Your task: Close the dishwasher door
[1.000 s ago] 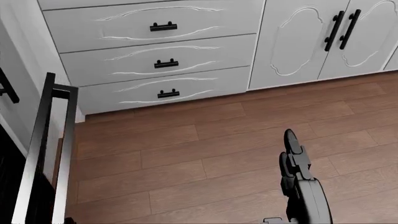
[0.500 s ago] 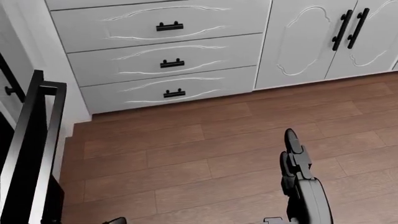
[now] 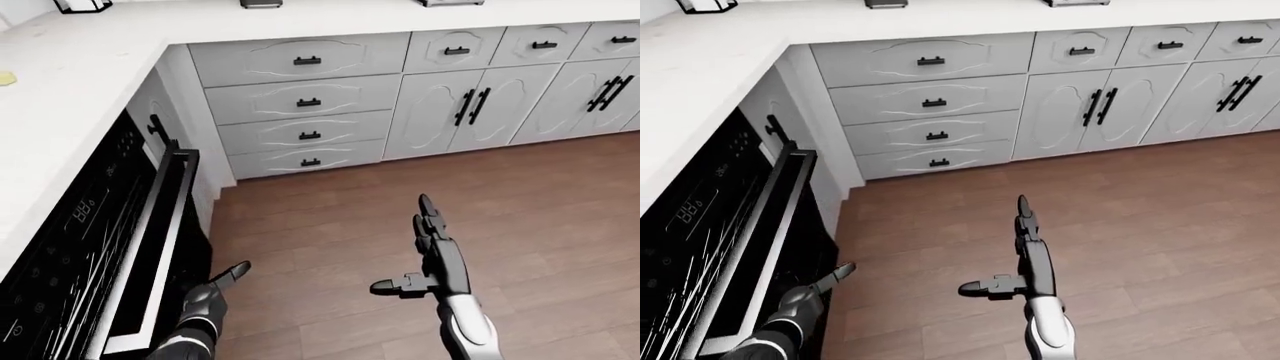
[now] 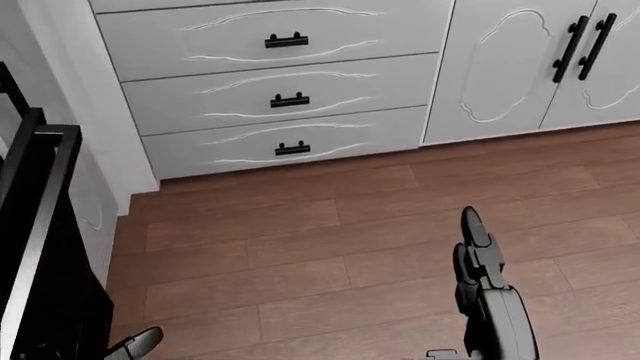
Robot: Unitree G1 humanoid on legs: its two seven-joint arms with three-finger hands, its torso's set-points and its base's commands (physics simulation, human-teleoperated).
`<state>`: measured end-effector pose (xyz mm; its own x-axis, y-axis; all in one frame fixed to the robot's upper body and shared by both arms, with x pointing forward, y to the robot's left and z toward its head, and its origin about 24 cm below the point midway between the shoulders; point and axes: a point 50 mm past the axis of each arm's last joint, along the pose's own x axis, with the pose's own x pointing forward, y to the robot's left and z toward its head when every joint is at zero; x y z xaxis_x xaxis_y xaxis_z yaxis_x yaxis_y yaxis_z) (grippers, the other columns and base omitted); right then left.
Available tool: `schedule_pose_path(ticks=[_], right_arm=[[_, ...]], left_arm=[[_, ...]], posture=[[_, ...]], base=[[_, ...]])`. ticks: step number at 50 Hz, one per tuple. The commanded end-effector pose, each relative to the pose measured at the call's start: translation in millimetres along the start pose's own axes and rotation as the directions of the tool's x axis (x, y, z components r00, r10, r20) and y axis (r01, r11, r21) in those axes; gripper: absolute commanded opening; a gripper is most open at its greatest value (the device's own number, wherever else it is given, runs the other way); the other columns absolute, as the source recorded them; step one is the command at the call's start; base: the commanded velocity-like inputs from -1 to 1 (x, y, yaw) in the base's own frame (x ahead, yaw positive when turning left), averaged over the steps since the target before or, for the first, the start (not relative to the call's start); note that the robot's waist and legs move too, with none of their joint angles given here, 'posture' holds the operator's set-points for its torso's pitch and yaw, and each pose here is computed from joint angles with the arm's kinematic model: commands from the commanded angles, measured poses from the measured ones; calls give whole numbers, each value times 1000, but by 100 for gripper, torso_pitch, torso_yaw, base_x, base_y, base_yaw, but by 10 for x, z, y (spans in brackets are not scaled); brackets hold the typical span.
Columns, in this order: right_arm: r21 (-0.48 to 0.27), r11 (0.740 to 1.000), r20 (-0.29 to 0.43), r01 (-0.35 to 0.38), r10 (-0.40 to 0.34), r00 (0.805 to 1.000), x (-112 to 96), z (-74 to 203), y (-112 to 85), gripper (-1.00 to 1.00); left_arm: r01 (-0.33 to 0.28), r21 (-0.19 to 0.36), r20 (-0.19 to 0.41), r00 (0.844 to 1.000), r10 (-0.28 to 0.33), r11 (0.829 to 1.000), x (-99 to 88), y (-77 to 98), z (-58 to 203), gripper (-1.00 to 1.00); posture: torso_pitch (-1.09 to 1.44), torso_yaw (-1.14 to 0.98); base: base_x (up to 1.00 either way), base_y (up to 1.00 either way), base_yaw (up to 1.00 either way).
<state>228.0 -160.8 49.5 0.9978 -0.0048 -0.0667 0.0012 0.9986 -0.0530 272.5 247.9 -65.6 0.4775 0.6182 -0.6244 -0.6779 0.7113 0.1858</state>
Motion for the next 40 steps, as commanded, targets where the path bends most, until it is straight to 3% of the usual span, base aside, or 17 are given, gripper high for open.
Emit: schedule_pose_path(ticks=[1, 40], right_arm=[[-4, 1000, 87, 0, 0, 996, 15, 165, -1, 100], [-2, 1000, 91, 7, -6, 996, -10, 167, -18, 100]], left_arm=[[-50, -71, 130, 990, 59, 996, 53, 101, 379, 100], [-163, -181, 108, 977, 184, 970, 210, 585, 607, 100]], posture=[[0, 0], [0, 0]], base=[[0, 0, 0], [0, 0, 0]])
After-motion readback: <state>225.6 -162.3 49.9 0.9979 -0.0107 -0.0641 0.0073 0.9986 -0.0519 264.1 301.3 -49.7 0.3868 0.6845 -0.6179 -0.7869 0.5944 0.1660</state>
